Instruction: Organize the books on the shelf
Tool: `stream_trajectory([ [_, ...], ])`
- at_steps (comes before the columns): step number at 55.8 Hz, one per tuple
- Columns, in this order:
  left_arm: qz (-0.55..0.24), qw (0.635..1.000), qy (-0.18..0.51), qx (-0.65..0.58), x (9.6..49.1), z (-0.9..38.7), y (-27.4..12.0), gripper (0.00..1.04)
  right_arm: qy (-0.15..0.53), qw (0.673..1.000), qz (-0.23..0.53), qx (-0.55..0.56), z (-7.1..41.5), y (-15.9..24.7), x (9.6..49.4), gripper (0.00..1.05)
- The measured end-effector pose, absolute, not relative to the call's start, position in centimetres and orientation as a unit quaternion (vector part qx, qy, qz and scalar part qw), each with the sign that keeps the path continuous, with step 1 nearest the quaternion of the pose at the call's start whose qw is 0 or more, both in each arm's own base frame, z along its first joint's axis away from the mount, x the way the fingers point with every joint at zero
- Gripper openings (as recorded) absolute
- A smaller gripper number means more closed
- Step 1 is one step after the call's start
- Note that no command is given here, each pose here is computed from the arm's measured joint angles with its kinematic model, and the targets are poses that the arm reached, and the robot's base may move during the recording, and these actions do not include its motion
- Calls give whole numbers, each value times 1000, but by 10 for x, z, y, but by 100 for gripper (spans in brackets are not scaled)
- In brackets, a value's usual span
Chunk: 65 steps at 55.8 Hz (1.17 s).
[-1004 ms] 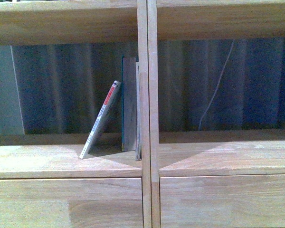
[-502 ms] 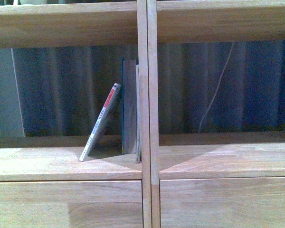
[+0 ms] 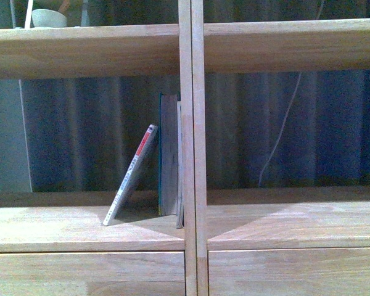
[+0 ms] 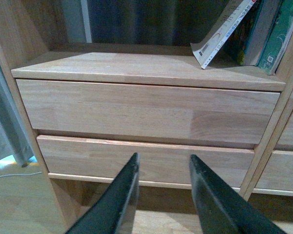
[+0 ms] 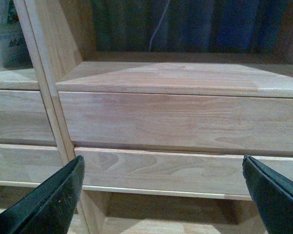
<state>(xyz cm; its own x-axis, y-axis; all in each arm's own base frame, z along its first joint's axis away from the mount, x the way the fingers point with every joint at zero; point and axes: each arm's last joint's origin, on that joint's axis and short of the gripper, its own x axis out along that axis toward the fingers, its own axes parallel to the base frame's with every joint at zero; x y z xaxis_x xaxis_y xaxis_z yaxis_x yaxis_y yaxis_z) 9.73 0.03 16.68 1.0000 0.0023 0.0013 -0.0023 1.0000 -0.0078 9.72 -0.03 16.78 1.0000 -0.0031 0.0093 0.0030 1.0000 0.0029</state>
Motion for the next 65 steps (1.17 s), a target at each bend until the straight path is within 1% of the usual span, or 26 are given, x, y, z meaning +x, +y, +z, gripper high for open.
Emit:
stream_trajectory([
  [7,1,1000,-1,-4,97,167,0,66,-5,1000,-2,1,168,0,97,98],
  [8,1,1000,-1,-4,97,167,0,68,-5,1000,-2,1,168,0,97,98],
  [13,1,1000,-1,-4,97,167,0,85,-5,1000,-2,1,168,0,97,98],
  [14,1,1000,-1,-4,97,167,0,90,-5,1000,-2,1,168,0,97,98],
  [17,1,1000,-1,-3,97,167,0,99,-5,1000,-2,1,168,0,97,98],
  [19,1,1000,-1,-3,97,167,0,97,-5,1000,-2,1,168,0,97,98],
  [65,1,1000,-1,-3,97,167,0,97,-5,1000,-2,1,168,0,97,98],
])
